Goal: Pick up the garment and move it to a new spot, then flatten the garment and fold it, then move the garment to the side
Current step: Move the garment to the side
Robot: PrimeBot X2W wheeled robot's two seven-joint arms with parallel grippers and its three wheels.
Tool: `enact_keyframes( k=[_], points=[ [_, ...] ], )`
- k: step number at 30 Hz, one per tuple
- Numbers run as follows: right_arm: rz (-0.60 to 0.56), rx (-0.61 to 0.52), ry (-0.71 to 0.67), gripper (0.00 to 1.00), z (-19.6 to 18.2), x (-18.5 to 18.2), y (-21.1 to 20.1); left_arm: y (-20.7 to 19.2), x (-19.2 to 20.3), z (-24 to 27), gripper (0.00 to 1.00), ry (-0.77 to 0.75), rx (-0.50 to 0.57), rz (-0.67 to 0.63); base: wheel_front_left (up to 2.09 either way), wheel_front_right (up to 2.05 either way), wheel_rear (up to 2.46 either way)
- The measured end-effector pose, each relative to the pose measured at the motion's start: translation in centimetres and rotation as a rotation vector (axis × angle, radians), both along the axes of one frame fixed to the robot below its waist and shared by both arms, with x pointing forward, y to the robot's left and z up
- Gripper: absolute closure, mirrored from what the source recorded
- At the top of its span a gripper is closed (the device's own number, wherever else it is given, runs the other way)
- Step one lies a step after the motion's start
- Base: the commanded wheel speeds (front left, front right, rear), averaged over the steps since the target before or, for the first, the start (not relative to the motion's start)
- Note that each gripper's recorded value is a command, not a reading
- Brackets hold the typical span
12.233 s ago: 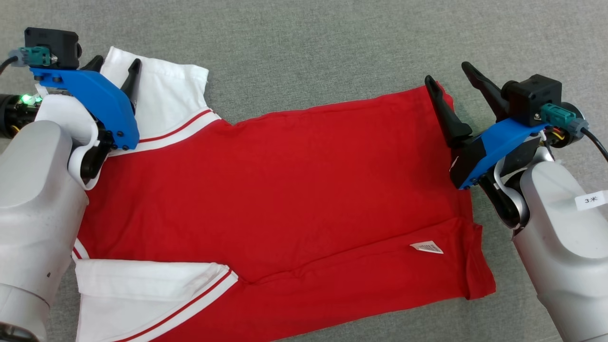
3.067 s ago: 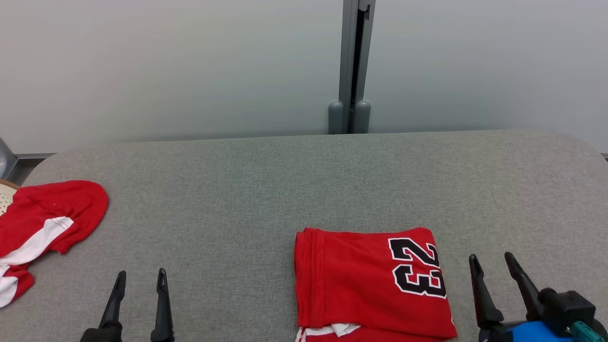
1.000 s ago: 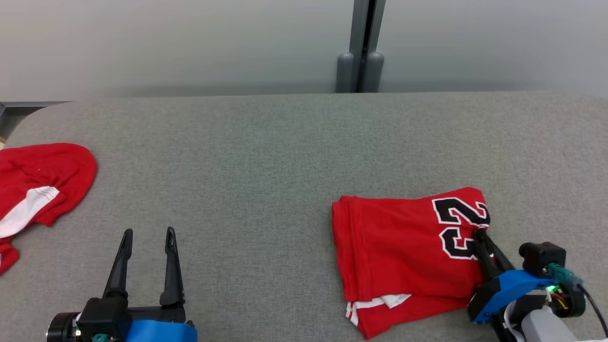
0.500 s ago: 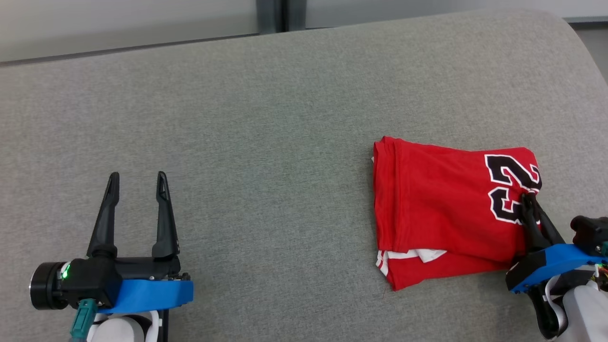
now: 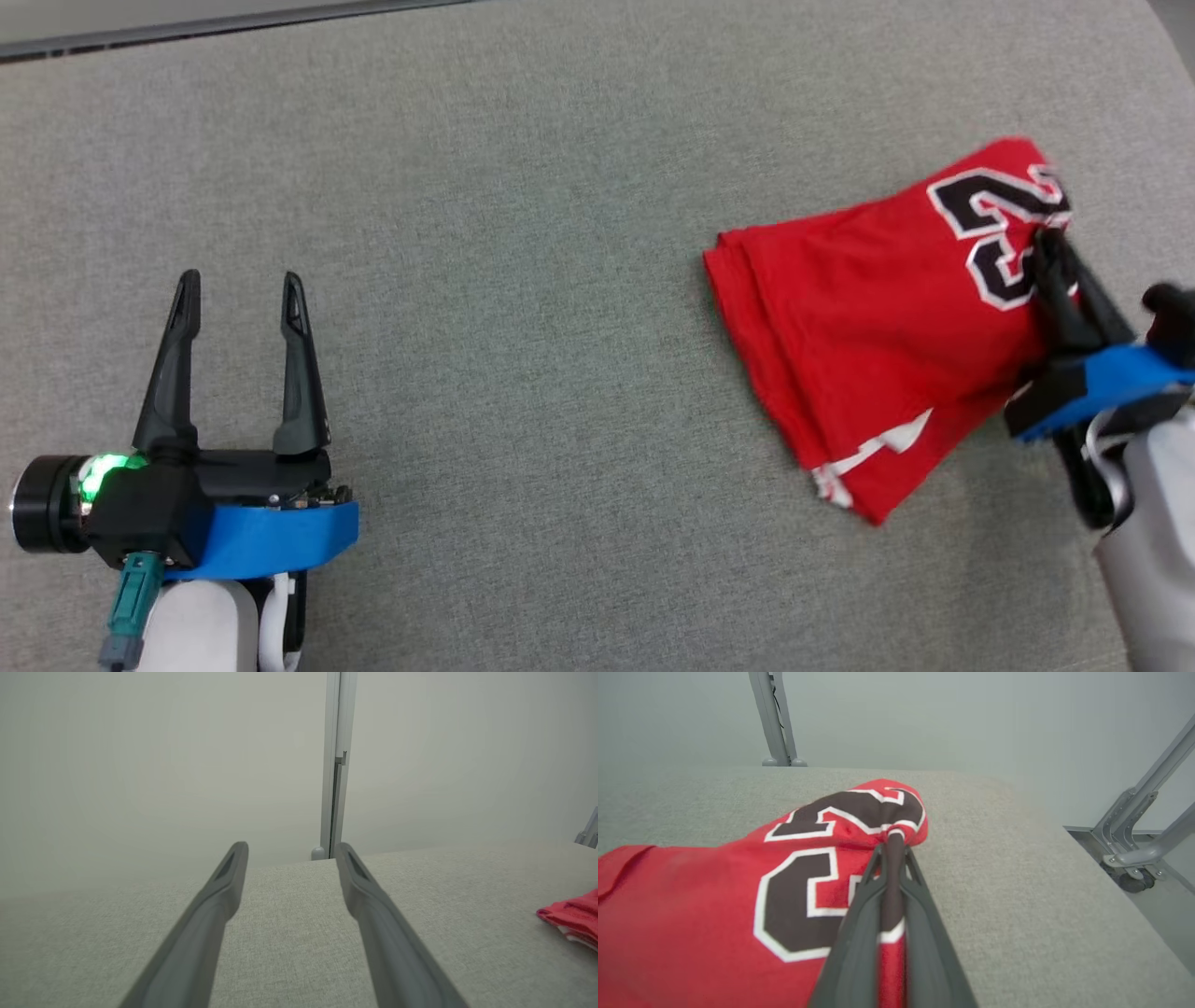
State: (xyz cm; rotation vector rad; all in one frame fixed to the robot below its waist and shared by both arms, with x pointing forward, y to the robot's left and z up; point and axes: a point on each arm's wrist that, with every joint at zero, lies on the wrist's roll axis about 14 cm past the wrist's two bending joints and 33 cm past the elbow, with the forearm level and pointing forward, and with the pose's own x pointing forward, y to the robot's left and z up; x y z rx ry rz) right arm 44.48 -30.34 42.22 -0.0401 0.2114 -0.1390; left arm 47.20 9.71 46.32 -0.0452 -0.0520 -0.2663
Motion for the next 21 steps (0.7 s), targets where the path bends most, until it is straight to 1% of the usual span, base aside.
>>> enact_keyframes(
  k=[4, 10, 14, 17, 21],
  points=[
    [0.017, -0.095, -0.032, 1.0, 1.9, 4.4, -2.3, -0.2, 1.4, -1.0, 0.0, -0.004, 0.012, -0.01, 0.0, 0.0, 0.0],
    [-0.018, -0.212, 0.004, 1.0, 2.1, 9.2, -6.9, 0.2, 3.1, -3.6, 0.0, 0.013, 0.036, -0.013, 0.0, 0.0, 0.0],
    [-0.077, -0.266, 0.048, 1.0, 1.6, 10.6, -10.5, 0.5, 3.8, -5.0, 0.0, 0.022, 0.051, -0.01, 0.0, 0.0, 0.0],
    [-0.133, -0.282, 0.072, 1.0, 1.4, 11.0, -13.0, 0.6, 4.3, -5.5, 0.0, 0.019, 0.061, -0.014, 0.0, 0.0, 0.0],
    [-0.173, -0.3, 0.089, 1.0, 1.5, 11.3, -14.8, 0.6, 4.7, -5.6, 0.0, 0.011, 0.069, -0.021, 0.0, 0.0, 0.0]
  ],
)
